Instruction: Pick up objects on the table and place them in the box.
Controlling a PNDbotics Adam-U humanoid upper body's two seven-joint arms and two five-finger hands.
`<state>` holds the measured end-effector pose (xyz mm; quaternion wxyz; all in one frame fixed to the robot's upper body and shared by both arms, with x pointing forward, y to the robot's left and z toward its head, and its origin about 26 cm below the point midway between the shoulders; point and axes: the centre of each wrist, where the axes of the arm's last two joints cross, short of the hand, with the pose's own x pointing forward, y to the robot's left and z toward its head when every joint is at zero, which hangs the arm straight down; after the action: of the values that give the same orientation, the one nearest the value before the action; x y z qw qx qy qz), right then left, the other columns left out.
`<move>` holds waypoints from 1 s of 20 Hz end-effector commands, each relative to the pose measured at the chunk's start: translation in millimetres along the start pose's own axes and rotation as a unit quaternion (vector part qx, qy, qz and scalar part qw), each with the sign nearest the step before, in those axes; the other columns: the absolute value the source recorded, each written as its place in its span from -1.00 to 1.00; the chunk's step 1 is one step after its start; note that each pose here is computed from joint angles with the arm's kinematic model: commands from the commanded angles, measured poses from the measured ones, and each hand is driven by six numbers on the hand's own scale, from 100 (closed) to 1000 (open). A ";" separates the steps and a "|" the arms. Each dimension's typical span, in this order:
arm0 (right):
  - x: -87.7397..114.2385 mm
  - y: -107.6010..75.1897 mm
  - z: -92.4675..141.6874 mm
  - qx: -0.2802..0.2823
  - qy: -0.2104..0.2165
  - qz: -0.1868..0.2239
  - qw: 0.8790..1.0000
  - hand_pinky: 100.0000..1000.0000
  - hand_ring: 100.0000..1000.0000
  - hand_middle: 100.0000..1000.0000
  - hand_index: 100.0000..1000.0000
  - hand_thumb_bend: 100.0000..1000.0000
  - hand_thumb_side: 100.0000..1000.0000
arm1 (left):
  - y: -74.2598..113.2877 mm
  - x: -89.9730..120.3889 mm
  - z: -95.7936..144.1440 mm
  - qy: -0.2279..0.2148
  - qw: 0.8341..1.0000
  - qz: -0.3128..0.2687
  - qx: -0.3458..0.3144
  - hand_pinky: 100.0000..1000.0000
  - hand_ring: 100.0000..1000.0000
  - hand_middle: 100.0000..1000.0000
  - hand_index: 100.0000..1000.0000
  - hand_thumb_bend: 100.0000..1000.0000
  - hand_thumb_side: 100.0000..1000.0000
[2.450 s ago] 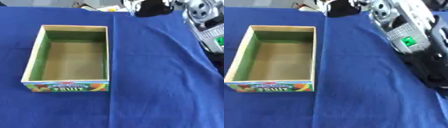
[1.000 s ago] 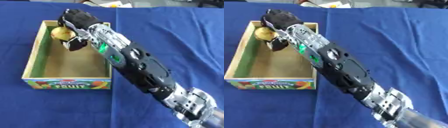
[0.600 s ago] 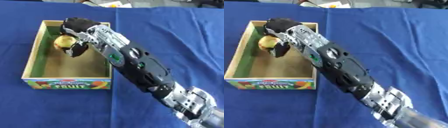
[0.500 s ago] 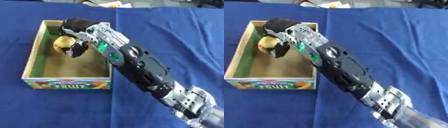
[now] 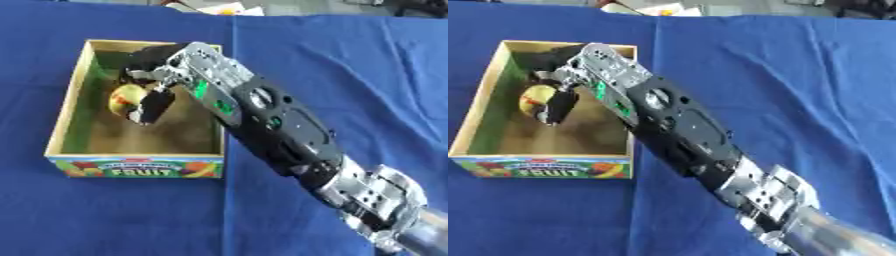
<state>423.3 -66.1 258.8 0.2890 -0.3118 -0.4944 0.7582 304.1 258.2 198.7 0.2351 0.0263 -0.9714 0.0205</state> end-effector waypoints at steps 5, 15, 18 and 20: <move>-4.8 -14.0 7.0 -0.009 0.004 0.022 1.000 0.61 0.53 0.27 0.81 -1.00 0.36 | 0.7 5.4 -5.6 -0.011 1.000 0.000 -0.003 0.10 0.57 0.62 0.68 -1.00 1.00; -14.4 -38.8 36.1 -0.086 0.005 0.007 0.996 0.61 0.52 0.27 0.90 -1.00 0.54 | 1.9 5.1 -4.2 -0.008 1.000 -0.003 -0.001 0.09 0.57 0.62 0.68 -1.00 1.00; -18.9 -57.1 65.9 -0.147 0.008 0.017 0.989 0.60 0.49 0.25 0.89 -1.00 0.55 | 2.4 5.0 -3.9 -0.007 1.000 -0.003 0.002 0.09 0.57 0.62 0.68 -1.00 1.00; -22.0 -70.1 92.7 -0.200 0.008 0.014 0.980 0.53 0.42 0.17 0.84 -1.00 0.50 | 3.0 5.0 -3.8 -0.007 1.000 -0.005 0.004 0.09 0.57 0.62 0.68 -1.00 1.00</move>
<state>390.3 -101.4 331.8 0.2382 -0.3576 -0.6016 0.6734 303.9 258.6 197.7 0.2398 0.0286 -0.9701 0.0242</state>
